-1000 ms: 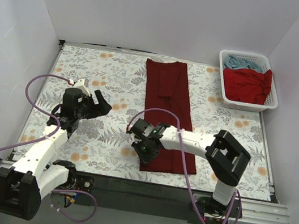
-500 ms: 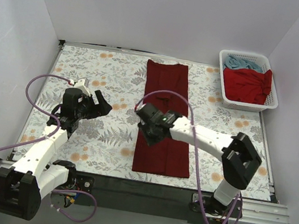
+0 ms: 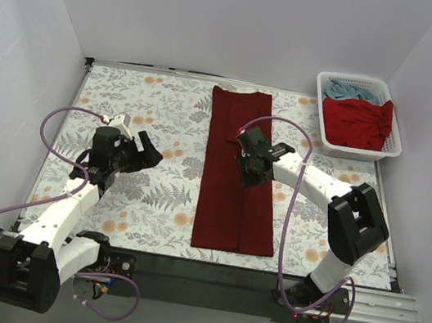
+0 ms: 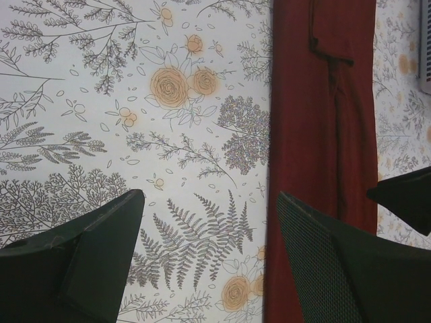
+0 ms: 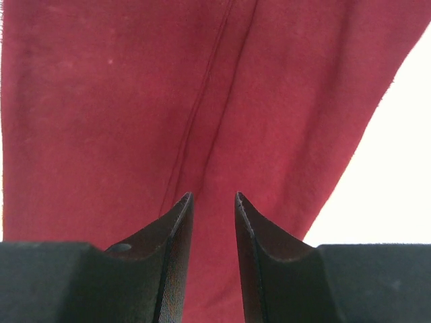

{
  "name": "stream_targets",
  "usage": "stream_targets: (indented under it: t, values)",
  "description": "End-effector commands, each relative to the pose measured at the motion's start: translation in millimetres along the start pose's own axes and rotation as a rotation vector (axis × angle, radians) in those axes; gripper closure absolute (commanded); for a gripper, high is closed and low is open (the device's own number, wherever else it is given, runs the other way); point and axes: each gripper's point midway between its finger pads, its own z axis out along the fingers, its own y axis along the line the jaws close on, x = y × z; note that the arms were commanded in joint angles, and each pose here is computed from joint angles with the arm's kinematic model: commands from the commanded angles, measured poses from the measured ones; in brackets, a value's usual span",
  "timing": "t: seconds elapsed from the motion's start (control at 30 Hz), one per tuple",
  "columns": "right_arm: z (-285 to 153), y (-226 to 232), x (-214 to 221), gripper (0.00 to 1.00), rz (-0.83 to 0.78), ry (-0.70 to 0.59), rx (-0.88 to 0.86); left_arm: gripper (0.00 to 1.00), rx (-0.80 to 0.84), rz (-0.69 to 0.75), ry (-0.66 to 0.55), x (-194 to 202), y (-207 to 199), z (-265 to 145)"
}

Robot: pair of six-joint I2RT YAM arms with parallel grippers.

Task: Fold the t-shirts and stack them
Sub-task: Fold the tshirt

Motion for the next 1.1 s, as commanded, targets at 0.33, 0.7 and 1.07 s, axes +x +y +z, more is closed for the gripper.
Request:
stream_targets:
  t: [0.33, 0.7, 1.07]
  values:
    - [39.3, -3.3, 3.5, 0.69, 0.008, 0.039, 0.011, 0.21, 0.018, 0.01, 0.014, 1.5, -3.8, 1.0]
    - [52.2, -1.8, 11.5, 0.75, 0.01, 0.07, 0.008, 0.21, 0.02, 0.008, 0.025, 3.9, -3.7, 2.0]
    - [48.6, -2.6, 11.4, 0.9, 0.012, 0.062, 0.009, 0.21, 0.023, 0.006, 0.032, 4.9, -4.1, 2.8]
